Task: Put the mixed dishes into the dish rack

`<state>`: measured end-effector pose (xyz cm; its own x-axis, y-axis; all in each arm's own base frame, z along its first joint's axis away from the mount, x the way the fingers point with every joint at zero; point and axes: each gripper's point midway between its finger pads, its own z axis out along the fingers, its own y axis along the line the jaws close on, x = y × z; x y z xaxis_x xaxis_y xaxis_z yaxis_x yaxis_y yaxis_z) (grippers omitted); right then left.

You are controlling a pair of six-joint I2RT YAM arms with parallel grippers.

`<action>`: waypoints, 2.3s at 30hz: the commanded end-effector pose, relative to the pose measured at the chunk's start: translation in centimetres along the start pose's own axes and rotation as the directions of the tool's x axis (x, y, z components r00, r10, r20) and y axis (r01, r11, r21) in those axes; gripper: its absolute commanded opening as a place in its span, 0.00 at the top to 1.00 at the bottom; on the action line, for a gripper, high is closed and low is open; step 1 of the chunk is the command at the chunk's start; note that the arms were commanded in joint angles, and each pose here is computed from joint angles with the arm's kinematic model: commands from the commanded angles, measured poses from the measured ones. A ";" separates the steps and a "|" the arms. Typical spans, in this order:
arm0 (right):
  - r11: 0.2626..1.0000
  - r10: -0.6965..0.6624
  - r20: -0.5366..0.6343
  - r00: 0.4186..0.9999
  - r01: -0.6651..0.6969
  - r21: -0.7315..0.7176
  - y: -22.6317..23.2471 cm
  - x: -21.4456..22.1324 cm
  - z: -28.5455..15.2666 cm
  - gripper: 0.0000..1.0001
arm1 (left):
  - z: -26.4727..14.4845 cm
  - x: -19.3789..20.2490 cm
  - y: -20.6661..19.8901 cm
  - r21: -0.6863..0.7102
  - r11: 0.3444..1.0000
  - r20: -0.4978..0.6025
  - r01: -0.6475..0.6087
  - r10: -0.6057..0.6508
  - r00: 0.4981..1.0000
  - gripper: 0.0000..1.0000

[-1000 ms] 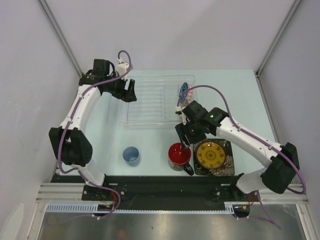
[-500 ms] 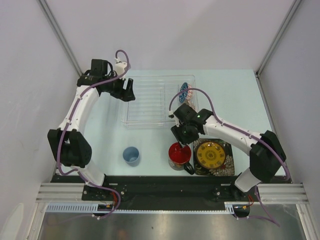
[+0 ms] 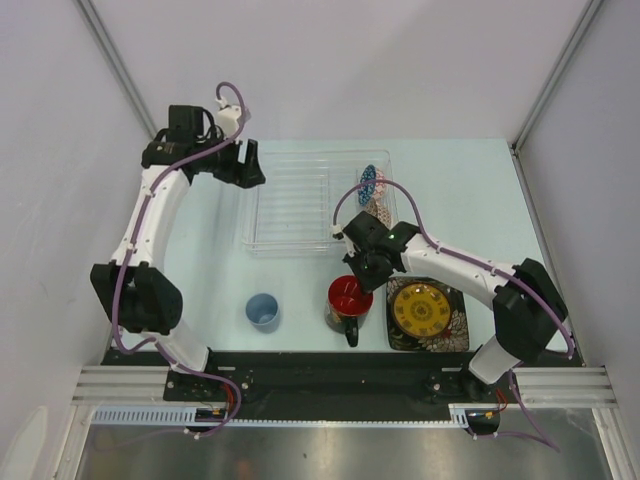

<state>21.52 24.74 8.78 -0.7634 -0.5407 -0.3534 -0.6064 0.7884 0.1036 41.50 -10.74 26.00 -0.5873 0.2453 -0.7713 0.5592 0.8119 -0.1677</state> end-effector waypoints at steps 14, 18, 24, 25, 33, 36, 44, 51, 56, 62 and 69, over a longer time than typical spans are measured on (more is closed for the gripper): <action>0.897 0.388 0.819 0.422 0.033 -0.442 -1.4 -17.6 -27.9 1.00 | -7.8 -12.8 -2.4 0.398 0.889 0.282 0.227 -0.354 0.892 0.16; 0.880 0.433 0.891 0.135 0.150 -0.451 -2.9 -23.3 -32.7 1.00 | -7.4 -10.7 -5.1 0.597 0.727 0.122 0.340 -0.501 0.856 0.16; 0.746 0.622 0.783 -0.007 0.309 -0.590 -4.7 -27.8 -32.8 1.00 | -9.4 -9.4 -9.2 0.757 0.555 0.029 0.347 -0.558 0.829 0.18; 0.740 0.633 0.774 0.001 0.295 -0.605 -5.3 -28.6 -31.2 1.00 | -10.1 -9.7 -10.2 0.776 0.539 0.031 0.327 -0.551 0.834 0.18; 0.749 0.617 0.787 0.026 0.290 -0.596 -5.3 -31.4 -28.8 1.00 | -9.3 -9.5 -13.4 0.820 0.475 -0.011 0.319 -0.545 0.838 0.19; 0.735 0.629 0.777 0.031 0.301 -0.608 -5.3 -32.0 -28.4 1.00 | -7.9 -9.2 -13.8 0.816 0.466 -0.038 0.341 -0.546 0.837 0.20; 0.713 0.650 0.759 0.039 0.316 -0.627 -5.6 -32.3 -28.4 1.00 | -5.2 -7.7 -13.7 0.772 0.539 -0.009 0.337 -0.520 0.854 0.20; 0.699 0.656 0.752 0.068 0.323 -0.639 -5.0 -32.7 -27.7 1.00 | -4.8 -8.7 -14.8 0.775 0.553 0.009 0.306 -0.494 0.869 0.21; 0.699 0.653 0.753 0.079 0.318 -0.640 -4.8 -33.0 -27.1 1.00 | -4.7 -9.3 -15.8 0.784 0.548 0.016 0.292 -0.488 0.873 0.20; 0.685 0.662 0.743 0.101 0.320 -0.654 -4.4 -33.8 -26.1 1.00 | -3.7 -9.6 -17.5 0.804 0.517 -0.012 0.295 -0.482 0.876 0.21; 0.672 0.667 0.734 0.131 0.319 -0.668 -3.6 -34.5 -24.7 1.00 | -3.2 -10.5 -18.7 0.817 0.491 -0.027 0.303 -0.493 0.870 0.22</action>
<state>47.13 32.72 35.48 -0.4545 0.6001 -0.6583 -0.6548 0.2760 0.7037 35.72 -25.72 36.08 -0.8499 -0.1657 -0.5002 0.4936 0.0819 -0.8658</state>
